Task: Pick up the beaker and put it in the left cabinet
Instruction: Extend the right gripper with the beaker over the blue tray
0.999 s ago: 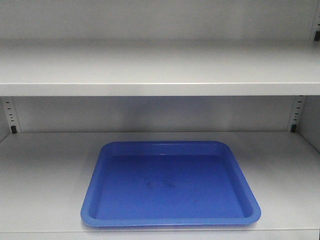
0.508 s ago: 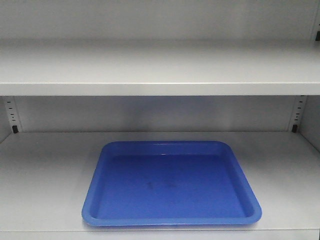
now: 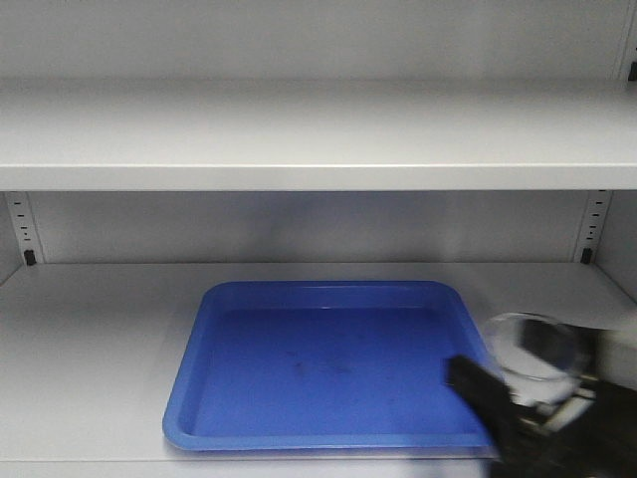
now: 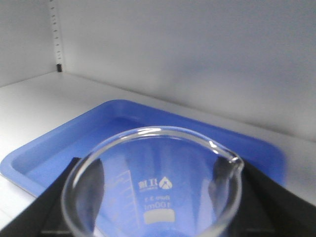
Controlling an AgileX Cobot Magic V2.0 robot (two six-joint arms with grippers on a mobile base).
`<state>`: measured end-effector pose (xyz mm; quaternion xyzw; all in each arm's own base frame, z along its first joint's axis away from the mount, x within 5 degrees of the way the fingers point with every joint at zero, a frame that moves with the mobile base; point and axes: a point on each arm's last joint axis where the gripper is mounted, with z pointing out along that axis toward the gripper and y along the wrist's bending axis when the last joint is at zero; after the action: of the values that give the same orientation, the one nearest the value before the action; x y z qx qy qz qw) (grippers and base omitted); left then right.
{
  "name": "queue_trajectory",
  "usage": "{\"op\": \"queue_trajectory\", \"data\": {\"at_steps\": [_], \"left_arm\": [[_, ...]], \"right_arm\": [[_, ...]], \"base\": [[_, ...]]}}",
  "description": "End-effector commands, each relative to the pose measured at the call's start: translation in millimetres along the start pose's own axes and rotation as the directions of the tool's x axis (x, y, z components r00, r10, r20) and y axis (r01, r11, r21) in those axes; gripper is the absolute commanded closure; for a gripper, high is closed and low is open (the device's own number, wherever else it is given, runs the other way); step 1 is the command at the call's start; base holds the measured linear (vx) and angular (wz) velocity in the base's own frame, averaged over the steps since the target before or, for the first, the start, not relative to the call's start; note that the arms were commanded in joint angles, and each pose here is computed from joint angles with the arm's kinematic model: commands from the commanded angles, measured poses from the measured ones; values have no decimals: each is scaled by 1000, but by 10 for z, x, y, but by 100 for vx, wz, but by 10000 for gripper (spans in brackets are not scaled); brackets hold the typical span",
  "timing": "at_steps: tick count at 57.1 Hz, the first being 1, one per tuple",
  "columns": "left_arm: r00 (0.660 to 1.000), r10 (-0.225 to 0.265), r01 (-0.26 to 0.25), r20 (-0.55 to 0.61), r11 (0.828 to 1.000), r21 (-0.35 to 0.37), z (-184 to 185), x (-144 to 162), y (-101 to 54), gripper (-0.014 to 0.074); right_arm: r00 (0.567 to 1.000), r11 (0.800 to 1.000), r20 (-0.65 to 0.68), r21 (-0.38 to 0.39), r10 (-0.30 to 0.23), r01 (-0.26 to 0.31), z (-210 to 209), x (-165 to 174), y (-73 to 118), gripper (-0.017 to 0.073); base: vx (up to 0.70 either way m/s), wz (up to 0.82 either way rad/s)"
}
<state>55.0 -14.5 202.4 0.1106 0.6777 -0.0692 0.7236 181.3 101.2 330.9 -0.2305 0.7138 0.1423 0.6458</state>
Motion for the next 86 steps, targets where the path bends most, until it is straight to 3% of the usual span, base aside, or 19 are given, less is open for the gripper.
{"op": "queue_trajectory", "data": {"at_steps": [1,4,13,24,46,58,78,86], "left_arm": [[996,-12,12,86,1000,-4,-13,-32,3,592],[996,-12,12,86,1000,-4,-13,-32,3,592],[996,-12,12,86,1000,-4,-13,-32,3,592],[996,-12,12,86,1000,-4,-13,-32,3,592],[996,-12,12,86,1000,-4,-13,-32,3,592],[996,-12,12,86,1000,-4,-13,-32,3,592],[996,-12,12,86,1000,-4,-13,-32,3,592],[996,-12,12,86,1000,-4,-13,-32,3,592]], "right_arm": [[989,996,122,-39,80,-76,321,-167,5,564],[990,995,102,-35,99,-96,513,-149,-6,564],[997,998,56,-33,48,-46,1104,-123,-25,564],[998,998,26,-33,49,-48,1705,-57,-43,564],[997,997,57,-54,52,-49,2113,149,-17,520],[998,997,38,-53,53,-51,2131,190,-16,405],[998,997,43,-53,55,-52,2131,185,-16,82],[997,997,50,-54,55,-52,2131,178,-15,-2]], "base": [[0,0],[0,0],[0,0],[0,0],[0,0],[0,0],[0,0],[0,0]]}}
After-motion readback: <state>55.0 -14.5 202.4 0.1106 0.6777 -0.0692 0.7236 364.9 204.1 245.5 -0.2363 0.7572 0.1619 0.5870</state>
